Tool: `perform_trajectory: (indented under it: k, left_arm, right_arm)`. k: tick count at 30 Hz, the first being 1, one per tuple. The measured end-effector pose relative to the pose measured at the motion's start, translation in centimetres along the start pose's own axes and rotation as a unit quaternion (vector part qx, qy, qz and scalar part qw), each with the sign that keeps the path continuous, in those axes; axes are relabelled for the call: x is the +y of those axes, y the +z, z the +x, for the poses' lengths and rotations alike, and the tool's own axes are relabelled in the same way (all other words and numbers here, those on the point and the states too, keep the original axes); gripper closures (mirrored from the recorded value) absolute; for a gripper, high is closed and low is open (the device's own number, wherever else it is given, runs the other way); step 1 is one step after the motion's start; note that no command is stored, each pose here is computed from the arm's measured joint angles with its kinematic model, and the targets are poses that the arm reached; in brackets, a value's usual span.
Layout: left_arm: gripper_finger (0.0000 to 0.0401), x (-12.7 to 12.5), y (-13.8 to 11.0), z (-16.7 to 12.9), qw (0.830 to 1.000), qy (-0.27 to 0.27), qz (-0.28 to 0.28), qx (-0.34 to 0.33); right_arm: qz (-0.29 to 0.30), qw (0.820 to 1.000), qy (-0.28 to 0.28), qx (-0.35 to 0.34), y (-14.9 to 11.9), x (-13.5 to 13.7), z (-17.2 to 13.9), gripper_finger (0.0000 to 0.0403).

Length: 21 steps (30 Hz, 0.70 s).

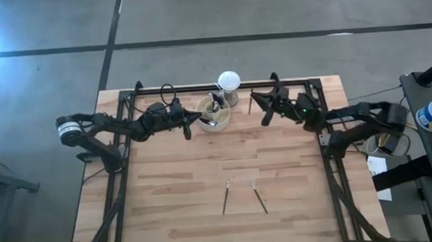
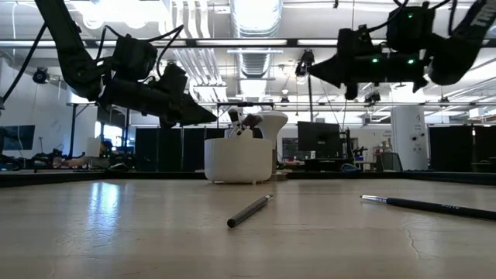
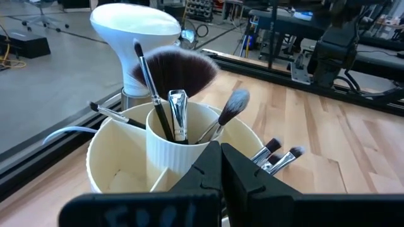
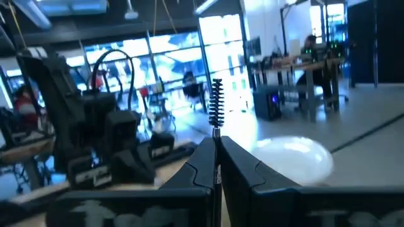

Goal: Put items in baskets/containers
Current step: Put the black brow brush into the white organizer

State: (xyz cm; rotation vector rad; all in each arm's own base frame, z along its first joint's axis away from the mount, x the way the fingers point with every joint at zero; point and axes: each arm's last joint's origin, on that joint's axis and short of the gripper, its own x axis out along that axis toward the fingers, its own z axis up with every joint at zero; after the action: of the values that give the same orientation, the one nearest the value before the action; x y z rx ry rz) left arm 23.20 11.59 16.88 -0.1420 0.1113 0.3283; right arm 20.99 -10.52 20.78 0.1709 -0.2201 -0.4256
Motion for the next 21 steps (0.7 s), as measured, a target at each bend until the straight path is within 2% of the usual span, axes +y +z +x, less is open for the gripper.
perform_trajectory:
  k: [8,11,21]
  left_arm:
    - [0.0399,-0.1,0.0,0.0,1.000,-0.003,-0.002,0.000]
    - [0.0399,-0.2,0.0,0.0,1.000,-0.004,-0.002,0.001]
    - [0.0399,-0.2,0.0,0.0,1.000,-0.004,-0.001,0.001]
  right_arm:
    - [-0.020,1.000,-0.013,-0.009,-1.6,-0.4,5.8,0.0394]
    - [-0.036,0.999,-0.036,-0.016,-2.2,-0.8,7.5,0.0394]
    - [-0.044,0.997,-0.058,-0.035,-4.7,-1.7,9.9,0.0394]
